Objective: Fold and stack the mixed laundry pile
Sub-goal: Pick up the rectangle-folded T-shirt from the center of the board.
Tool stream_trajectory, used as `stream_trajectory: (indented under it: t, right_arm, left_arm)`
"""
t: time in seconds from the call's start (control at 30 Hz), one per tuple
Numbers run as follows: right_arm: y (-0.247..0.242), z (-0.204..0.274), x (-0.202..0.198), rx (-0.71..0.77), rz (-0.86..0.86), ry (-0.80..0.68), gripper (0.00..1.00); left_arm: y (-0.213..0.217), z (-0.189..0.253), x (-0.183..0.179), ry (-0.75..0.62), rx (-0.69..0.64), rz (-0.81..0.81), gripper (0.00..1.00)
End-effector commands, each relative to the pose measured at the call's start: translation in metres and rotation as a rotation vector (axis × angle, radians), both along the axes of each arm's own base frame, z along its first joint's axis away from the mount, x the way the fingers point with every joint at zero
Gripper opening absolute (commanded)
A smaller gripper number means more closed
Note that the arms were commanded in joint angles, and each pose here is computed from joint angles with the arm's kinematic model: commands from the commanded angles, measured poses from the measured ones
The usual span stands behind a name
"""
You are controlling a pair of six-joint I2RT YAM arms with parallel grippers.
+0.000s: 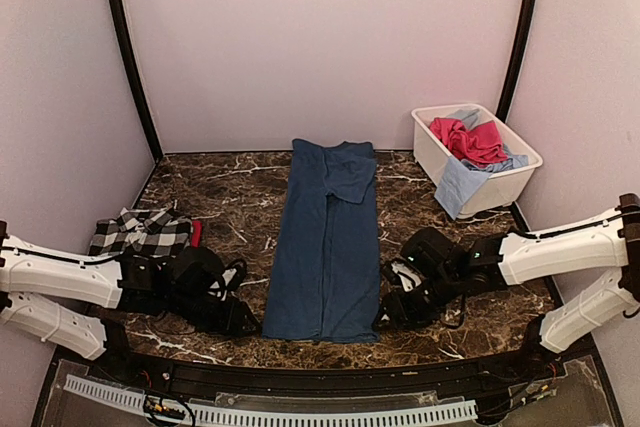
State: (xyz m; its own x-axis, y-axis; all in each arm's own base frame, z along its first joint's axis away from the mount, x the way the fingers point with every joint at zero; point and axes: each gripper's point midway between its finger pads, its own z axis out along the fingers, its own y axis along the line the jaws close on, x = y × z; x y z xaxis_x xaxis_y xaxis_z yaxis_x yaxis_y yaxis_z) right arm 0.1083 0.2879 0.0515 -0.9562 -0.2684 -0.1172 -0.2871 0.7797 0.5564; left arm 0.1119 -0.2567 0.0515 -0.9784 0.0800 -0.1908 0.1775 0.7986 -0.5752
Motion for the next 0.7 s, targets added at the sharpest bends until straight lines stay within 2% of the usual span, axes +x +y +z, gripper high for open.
stream_trajectory:
  t: [0.0, 0.43, 0.53, 0.67]
  right_arm:
    - [0.005, -0.006, 0.004, 0.015, -0.048, 0.0, 0.51]
    - [0.02, -0.036, -0.005, 0.019, -0.048, 0.057, 0.42]
    - [0.02, -0.042, -0.008, 0.01, -0.049, 0.073, 0.35]
    - [0.014, -0.044, -0.011, -0.012, -0.053, 0.076, 0.2]
  left_arm:
    - [-0.007, -0.009, -0.004, 0.022, -0.025, 0.0, 0.43]
    - [-0.022, -0.031, -0.003, 0.051, -0.022, -0.014, 0.38]
    - [-0.024, -0.034, -0.003, 0.056, -0.028, -0.015, 0.35]
    - [-0.023, -0.034, -0.003, 0.054, -0.026, -0.016, 0.28]
